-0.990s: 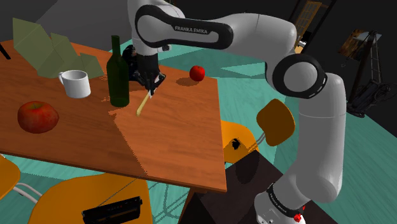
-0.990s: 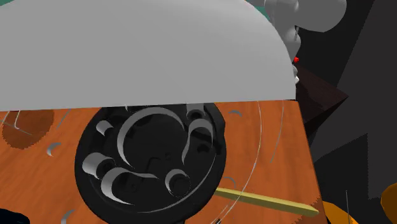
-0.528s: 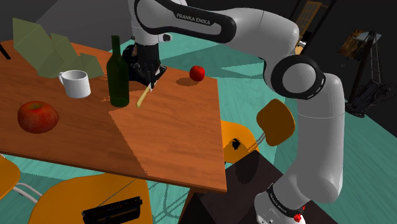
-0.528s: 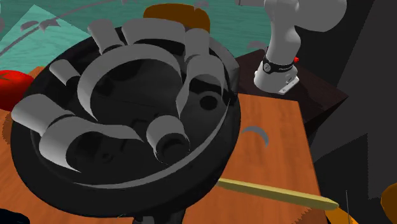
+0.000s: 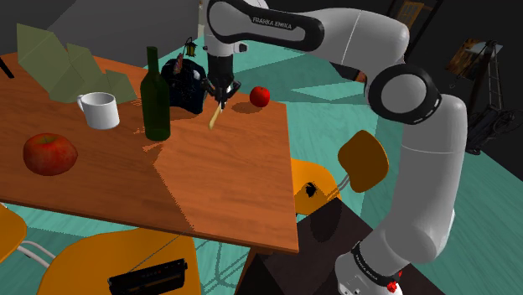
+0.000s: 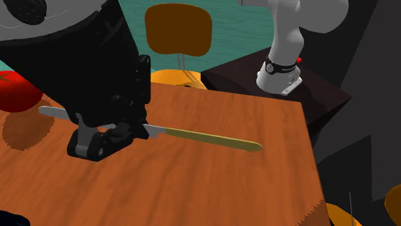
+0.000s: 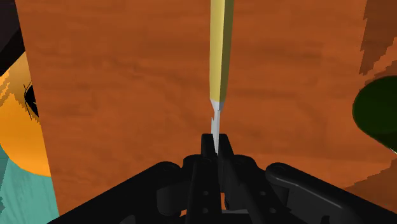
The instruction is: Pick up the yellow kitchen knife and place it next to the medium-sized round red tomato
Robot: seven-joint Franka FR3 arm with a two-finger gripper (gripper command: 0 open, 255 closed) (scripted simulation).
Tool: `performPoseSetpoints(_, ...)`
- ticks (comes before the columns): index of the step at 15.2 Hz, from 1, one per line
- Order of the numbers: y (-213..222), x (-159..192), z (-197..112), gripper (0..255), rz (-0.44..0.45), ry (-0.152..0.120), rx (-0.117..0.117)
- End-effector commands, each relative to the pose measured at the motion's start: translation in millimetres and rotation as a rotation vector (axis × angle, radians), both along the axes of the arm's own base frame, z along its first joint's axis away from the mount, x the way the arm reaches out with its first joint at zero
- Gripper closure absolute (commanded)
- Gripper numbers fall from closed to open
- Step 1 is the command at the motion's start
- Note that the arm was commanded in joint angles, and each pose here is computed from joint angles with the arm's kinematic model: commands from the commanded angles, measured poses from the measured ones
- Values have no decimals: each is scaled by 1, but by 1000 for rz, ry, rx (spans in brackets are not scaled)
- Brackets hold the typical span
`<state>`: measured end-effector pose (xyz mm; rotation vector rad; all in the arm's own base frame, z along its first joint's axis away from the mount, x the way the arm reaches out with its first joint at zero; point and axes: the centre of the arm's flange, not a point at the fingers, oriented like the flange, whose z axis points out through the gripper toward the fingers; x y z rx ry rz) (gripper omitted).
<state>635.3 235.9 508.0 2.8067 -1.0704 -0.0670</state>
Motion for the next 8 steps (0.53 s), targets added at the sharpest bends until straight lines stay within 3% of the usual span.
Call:
performPoseSetpoints(1, -24, 8, 0, 255, 1, 0, 0)
performPoseSetpoints(8, -113, 32, 0, 255, 1, 0, 0)
